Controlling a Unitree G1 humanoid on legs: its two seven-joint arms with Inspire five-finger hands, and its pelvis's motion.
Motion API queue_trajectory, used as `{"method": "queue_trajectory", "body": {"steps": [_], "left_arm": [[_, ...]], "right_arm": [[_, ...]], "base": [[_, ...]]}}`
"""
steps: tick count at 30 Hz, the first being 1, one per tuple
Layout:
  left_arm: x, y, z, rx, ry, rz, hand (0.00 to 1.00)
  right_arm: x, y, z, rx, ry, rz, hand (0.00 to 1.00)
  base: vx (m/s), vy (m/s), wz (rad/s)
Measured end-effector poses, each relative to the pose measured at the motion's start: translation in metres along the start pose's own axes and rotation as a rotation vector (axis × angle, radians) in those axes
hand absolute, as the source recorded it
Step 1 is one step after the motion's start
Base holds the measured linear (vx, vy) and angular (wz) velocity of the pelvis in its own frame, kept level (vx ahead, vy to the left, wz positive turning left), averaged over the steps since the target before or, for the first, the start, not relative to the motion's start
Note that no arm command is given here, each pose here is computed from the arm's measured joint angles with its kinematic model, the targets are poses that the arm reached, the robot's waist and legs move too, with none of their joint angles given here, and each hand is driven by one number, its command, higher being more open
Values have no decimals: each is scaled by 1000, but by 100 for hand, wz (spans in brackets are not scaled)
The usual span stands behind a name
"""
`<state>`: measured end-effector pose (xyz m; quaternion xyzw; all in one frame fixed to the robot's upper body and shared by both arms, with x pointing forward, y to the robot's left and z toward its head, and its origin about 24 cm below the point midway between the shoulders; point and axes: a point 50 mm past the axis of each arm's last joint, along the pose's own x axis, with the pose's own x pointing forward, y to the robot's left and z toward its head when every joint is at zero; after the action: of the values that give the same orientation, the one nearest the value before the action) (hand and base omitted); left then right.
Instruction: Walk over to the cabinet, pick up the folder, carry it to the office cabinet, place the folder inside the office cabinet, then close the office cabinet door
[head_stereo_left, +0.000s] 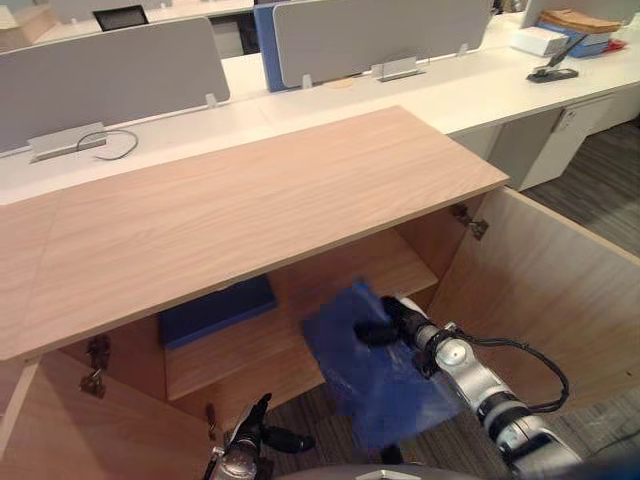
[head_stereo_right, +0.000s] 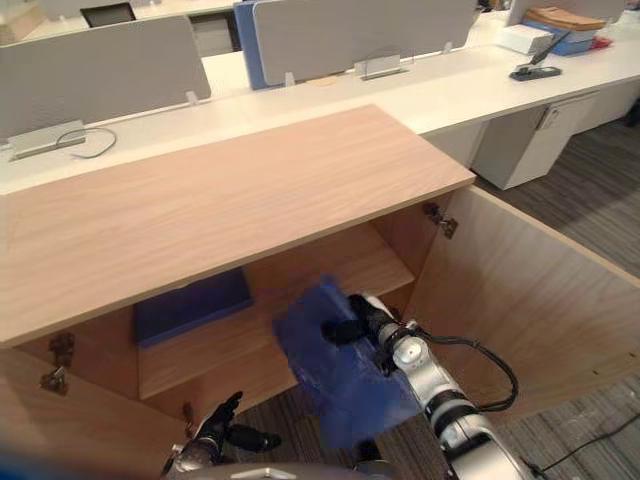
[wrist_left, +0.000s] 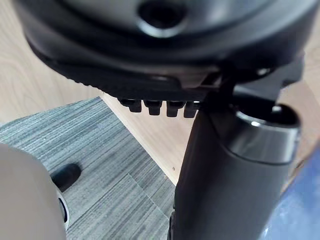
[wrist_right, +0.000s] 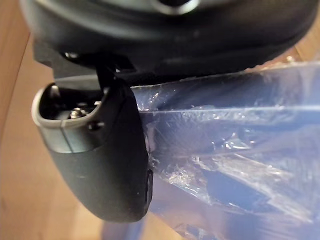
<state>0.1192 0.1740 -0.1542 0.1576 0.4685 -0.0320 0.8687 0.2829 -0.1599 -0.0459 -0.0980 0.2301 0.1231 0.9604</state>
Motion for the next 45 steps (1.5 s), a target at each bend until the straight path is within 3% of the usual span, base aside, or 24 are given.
{"method": "queue_trajectory", "body": {"steps": [6,8,12,16,18,20,23,27,33,45], "left_arm": [[0,1,3,-32,-6,30,100],[0,1,3,-65,0,44,100],[0,2,2,-133,18,74,100],[1,12,1,-277,33,128,100],[4,19,10,-344,17,154,100],[8,30,19,-449,-6,187,100],[6,46,10,-656,18,247,100],[5,43,5,-973,18,272,100],[8,43,13,-1191,1,268,100],[7,39,11,-1226,10,272,100]], "right_arm": [[11,-8,20,962,-118,-163,0],[13,-13,32,1187,-210,-189,0],[13,-31,51,1401,-377,-262,0],[12,-51,72,1442,-475,-331,0],[12,-65,96,1388,-518,-329,0],[10,-74,146,1300,-617,-269,0],[-1,-72,205,1163,-734,-166,0],[-16,-63,261,1034,-817,-74,0],[-40,-58,327,1064,-938,19,0],[-45,-61,354,1291,-930,37,0]], "base": [[25,6,36],[44,-15,31],[31,-13,28],[-31,15,25],[-170,35,1],[-240,59,-24],[-226,3,-36],[-147,-12,-8],[-38,31,2],[22,10,13]]}}
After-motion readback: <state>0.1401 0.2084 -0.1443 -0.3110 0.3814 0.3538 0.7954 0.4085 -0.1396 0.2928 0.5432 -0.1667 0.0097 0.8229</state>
